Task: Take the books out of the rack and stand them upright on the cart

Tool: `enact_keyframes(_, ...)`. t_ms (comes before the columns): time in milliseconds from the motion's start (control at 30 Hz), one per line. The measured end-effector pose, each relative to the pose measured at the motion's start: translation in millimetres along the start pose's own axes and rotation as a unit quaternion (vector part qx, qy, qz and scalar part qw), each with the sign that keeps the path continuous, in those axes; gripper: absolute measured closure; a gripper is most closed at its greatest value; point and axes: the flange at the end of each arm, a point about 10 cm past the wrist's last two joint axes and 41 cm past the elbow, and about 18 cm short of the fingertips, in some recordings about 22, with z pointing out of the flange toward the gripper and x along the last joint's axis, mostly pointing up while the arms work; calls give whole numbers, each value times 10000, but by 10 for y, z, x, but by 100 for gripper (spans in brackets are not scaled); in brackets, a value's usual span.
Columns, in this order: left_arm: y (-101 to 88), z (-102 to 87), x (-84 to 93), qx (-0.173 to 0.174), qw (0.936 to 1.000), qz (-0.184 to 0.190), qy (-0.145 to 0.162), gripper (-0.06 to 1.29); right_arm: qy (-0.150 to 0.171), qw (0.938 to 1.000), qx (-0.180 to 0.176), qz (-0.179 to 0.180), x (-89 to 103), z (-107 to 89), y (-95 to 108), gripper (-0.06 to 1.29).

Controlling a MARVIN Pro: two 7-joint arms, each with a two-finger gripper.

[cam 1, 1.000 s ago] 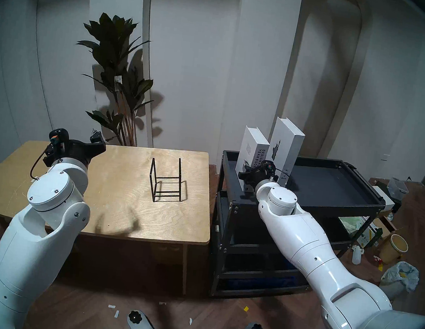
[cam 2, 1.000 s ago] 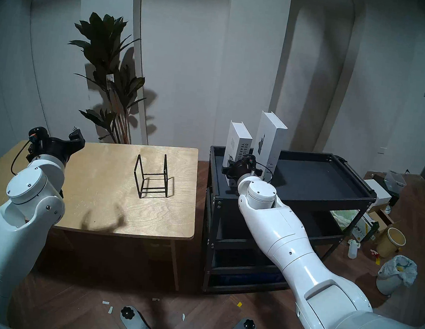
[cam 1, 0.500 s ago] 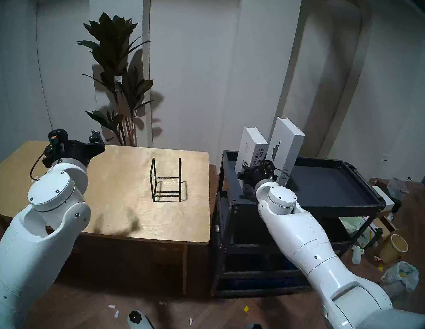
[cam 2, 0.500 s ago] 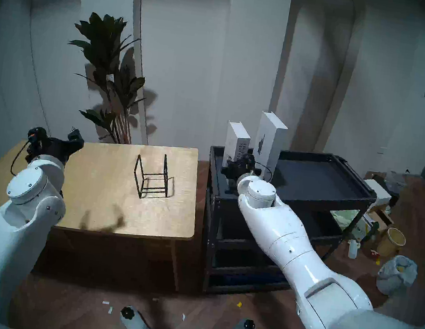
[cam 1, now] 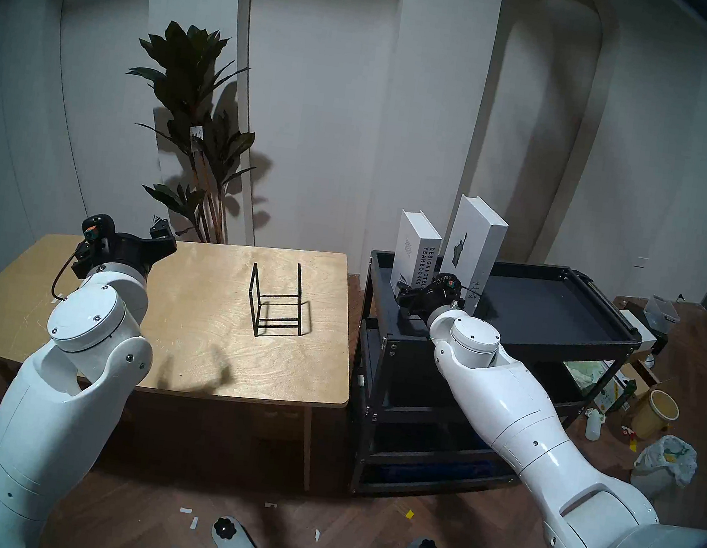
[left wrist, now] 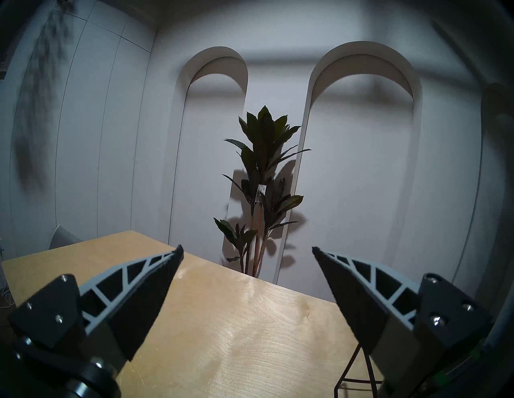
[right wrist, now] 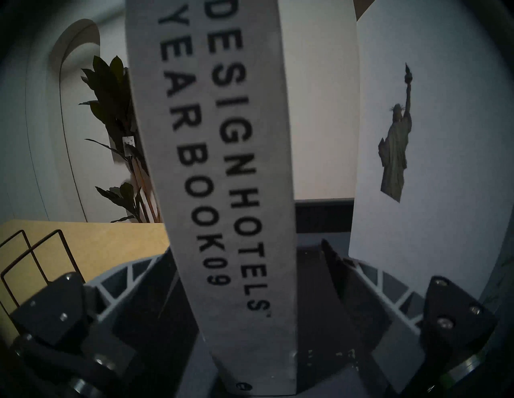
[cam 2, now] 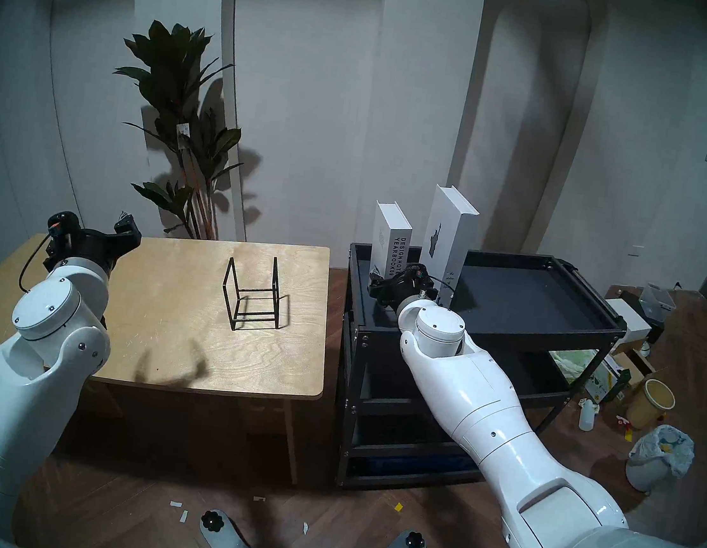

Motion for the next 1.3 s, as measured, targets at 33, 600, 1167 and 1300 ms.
enact_keyframes(33,1,1,1,-7,10000,0,1,0,23,10000,-28,1,26,-13,0,0)
enact_keyframes(600,86,9,-92,-342,9993,117,59,0,539,9982,-238,69,362,-315,-68,0)
enact_keyframes(1167,6,171,-401,-698,9953,628,239,0,1005,9932,307,508,440,-779,-196,0)
enact_keyframes(1300,-119,295,-445,-736,9936,790,342,0,1127,9899,570,651,446,-911,-281,0)
